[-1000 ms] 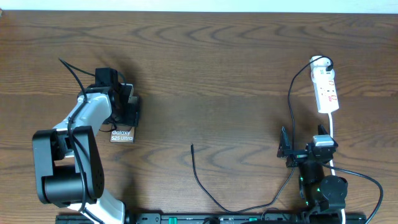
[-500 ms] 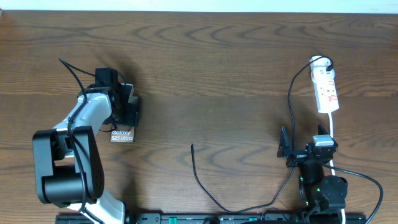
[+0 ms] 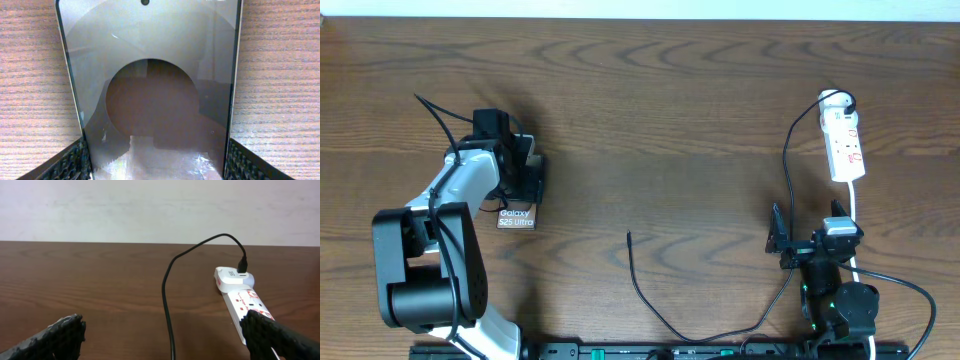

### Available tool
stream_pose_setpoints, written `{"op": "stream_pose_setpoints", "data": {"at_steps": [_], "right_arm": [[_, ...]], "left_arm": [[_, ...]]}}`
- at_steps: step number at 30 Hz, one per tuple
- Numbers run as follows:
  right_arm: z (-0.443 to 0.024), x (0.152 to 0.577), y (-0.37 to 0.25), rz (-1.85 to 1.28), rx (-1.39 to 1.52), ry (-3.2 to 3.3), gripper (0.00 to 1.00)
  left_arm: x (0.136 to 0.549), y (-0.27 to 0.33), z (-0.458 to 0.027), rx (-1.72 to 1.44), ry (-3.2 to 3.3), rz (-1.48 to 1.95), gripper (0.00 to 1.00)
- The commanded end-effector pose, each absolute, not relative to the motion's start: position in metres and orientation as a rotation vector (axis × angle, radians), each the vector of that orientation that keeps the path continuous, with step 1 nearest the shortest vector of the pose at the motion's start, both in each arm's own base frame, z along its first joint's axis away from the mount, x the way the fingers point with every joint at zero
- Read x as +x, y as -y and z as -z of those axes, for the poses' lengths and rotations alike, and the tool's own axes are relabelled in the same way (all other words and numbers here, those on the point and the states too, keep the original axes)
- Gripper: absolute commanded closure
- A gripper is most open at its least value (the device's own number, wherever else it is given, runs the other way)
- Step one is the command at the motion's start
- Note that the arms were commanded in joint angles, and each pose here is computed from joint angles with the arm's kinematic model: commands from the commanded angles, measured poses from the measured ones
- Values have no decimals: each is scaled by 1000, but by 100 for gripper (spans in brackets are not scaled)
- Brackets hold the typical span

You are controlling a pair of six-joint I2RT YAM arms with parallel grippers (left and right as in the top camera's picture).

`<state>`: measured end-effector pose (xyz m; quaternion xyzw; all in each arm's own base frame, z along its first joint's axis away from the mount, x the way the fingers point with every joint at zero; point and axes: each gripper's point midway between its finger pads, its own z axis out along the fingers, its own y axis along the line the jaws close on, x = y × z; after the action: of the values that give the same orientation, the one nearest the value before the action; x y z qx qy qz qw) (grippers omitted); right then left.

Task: Plug charger to phone and switch on socket
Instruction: 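Close the left gripper on the phone's sides, then lift the phone with the left gripper and turn it toward center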

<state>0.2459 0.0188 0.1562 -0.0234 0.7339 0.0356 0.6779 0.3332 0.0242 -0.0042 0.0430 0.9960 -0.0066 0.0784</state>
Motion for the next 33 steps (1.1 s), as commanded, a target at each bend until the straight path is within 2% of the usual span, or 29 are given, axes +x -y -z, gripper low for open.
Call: {"op": "stream_pose_setpoints", "data": {"at_steps": [1, 21, 33], "right_arm": [[-156, 246, -19, -82, -50, -1646, 1], [-156, 246, -19, -82, -50, -1646, 1], [-156, 246, -19, -82, -50, -1646, 1]], "left_arm": [[313, -16, 22, 142, -3071, 103, 93], [334, -18, -51, 30, -2862, 72, 93], [331, 11, -75, -69, -2806, 324, 93]]}}
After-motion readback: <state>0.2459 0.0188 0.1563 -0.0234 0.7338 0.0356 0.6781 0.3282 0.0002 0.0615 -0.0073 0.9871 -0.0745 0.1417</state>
